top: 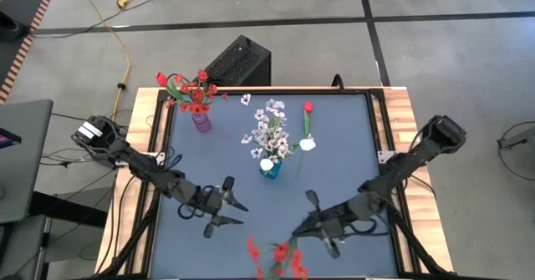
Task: Sort flowers into vase by color
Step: Put the red flowers into the purple vase
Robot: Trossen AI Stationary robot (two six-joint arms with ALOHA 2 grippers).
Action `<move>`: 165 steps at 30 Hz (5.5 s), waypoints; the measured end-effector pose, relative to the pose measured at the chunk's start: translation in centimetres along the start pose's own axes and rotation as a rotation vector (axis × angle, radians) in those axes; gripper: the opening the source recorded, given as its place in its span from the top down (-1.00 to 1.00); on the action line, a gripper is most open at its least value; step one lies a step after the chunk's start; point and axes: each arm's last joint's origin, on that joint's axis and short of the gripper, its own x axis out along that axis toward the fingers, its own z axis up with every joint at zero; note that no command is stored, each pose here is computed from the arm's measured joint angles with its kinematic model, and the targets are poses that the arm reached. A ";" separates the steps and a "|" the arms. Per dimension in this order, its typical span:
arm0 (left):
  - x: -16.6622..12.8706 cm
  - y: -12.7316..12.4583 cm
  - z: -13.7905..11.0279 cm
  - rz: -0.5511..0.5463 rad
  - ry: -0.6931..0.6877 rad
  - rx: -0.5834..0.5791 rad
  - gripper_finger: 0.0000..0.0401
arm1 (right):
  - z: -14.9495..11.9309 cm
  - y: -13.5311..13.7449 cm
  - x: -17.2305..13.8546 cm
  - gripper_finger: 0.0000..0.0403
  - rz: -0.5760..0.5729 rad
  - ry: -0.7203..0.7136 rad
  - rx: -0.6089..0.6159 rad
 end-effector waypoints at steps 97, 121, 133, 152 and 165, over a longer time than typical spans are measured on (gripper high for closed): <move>-14.4 3.6 8.7 0.683 -0.142 0.069 1.00 | -5.2 -7.7 1.0 -0.10 -0.163 0.282 0.236; -16.3 4.8 7.8 1.314 -0.037 0.152 1.00 | -6.3 -8.2 1.1 -0.09 -0.174 0.346 0.227; -16.9 5.9 6.0 1.471 -0.037 0.140 1.00 | -6.3 -8.2 1.1 -0.09 -0.170 0.345 0.204; -16.6 8.1 6.7 1.428 0.030 0.112 1.00 | -6.4 -8.6 1.1 -0.09 -0.184 0.342 0.207; -17.0 9.4 8.4 1.458 0.038 0.198 1.00 | -6.7 -8.6 1.0 -0.09 -0.181 0.373 0.212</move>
